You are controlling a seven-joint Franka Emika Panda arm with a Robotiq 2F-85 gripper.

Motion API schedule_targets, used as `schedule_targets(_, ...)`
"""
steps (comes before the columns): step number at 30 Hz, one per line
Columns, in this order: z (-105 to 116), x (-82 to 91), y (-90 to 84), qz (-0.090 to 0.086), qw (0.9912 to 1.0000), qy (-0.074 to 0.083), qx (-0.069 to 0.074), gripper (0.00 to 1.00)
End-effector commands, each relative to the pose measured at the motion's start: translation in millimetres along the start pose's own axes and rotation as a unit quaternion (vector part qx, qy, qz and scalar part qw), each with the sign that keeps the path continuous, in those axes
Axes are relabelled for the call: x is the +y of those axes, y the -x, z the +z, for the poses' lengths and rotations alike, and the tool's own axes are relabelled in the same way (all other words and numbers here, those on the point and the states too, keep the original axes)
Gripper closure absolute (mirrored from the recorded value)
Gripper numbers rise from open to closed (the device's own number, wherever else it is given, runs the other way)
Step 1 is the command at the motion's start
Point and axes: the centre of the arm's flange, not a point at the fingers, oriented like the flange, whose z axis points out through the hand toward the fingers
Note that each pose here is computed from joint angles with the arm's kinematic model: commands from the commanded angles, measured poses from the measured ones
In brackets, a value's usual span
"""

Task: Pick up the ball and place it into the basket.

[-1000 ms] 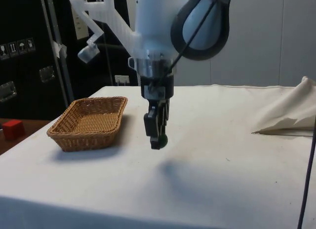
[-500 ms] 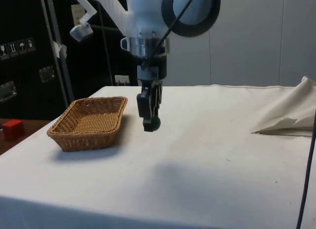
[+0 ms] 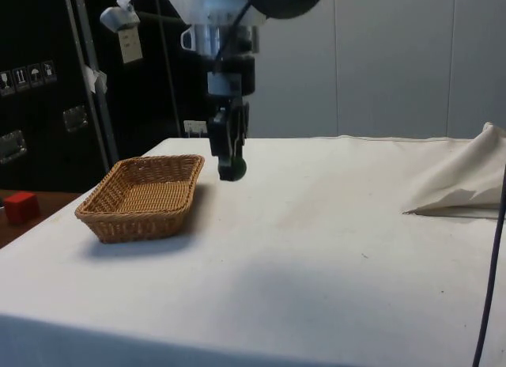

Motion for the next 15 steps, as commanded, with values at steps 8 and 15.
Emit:
schedule_targets(8,-22.6,5.4,-7.6,0.0,1.0,-0.003,-0.001,0.98)
schedule_targets(15,-43.0,12.5,-19.4,0.0,0.99997,0.003,-0.007,0.98)
